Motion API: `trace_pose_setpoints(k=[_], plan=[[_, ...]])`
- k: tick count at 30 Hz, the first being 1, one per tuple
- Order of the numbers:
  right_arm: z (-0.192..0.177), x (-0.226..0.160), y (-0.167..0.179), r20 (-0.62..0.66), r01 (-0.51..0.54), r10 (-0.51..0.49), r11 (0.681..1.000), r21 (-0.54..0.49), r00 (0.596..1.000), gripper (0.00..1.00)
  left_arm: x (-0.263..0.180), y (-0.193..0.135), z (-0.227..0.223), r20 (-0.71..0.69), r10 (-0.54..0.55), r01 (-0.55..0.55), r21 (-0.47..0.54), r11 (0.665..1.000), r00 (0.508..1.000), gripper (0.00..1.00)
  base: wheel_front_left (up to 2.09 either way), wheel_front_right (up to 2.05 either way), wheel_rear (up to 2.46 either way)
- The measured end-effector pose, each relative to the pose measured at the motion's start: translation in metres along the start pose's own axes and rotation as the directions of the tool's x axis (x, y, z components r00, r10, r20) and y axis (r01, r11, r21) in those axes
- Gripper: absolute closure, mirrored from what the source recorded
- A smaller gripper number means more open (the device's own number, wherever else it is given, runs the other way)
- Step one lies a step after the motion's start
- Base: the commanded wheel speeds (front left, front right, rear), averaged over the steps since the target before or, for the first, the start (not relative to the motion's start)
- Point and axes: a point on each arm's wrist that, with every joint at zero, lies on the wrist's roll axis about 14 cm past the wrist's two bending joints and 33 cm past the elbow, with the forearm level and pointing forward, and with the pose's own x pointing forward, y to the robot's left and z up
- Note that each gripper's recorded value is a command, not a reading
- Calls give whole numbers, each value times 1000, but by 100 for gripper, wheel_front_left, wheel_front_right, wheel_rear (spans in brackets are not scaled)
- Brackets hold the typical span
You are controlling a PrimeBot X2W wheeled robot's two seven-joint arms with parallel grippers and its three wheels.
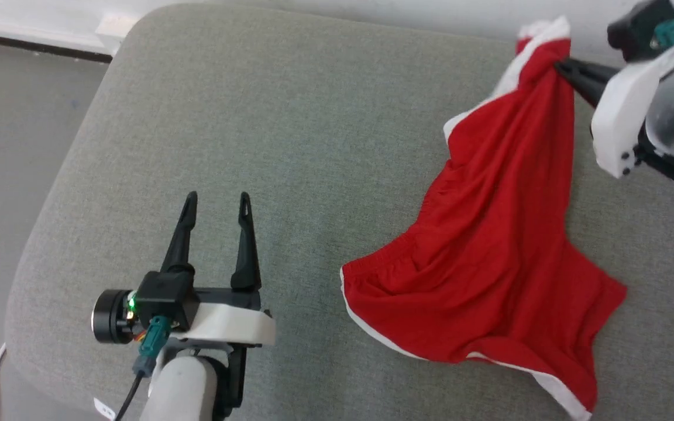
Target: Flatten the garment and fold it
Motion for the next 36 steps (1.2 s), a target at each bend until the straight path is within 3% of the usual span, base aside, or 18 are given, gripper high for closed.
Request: trace_pose_setpoints(k=[4, 8, 12, 13, 14, 24, 31, 36], plan=[[0, 22, -5, 13, 25, -25, 999, 21, 1000, 100, 6, -3, 2, 8, -7, 7, -4, 1000, 1000, 0, 0, 0, 0], [-57, 39, 3, -168, 33, -23, 998, 59, 986, 100, 9, -2, -2, -4, 4, -4, -3, 1000, 1000, 0, 0, 0, 0], [-123, 41, 26, -357, 12, 22, 996, 94, 934, 100, 10, 3, -7, -18, 22, -22, 5, 1000, 1000, 0, 0, 0, 0], [-127, 42, 28, -354, 15, 26, 993, 113, 935, 58, 9, 5, -8, -21, 28, -28, 8, 1000, 999, 0, 0, 0, 0], [-125, 43, 27, -339, 20, 24, 992, 126, 940, 0, 9, 6, -8, -22, 32, -31, 9, 999, 999, 0, 0, 0, 0], [-75, 15, 16, -117, -9, 11, 1000, 15, 993, 0, -3, 14, -9, -28, 48, -47, 35, 998, 998, 0, 0, 0, 0], [-29, -60, 0, -160, -25, 34, 998, 59, 987, 0, -7, -4, 3, 10, -20, 20, 20, 1000, 1000, 0, 0, 0, 0], [-39, -93, 4, -290, -42, 52, 998, 40, 956, 0, -7, -10, 12, 38, -45, 45, 17, 999, 998, 0, 0, 0, 0]])
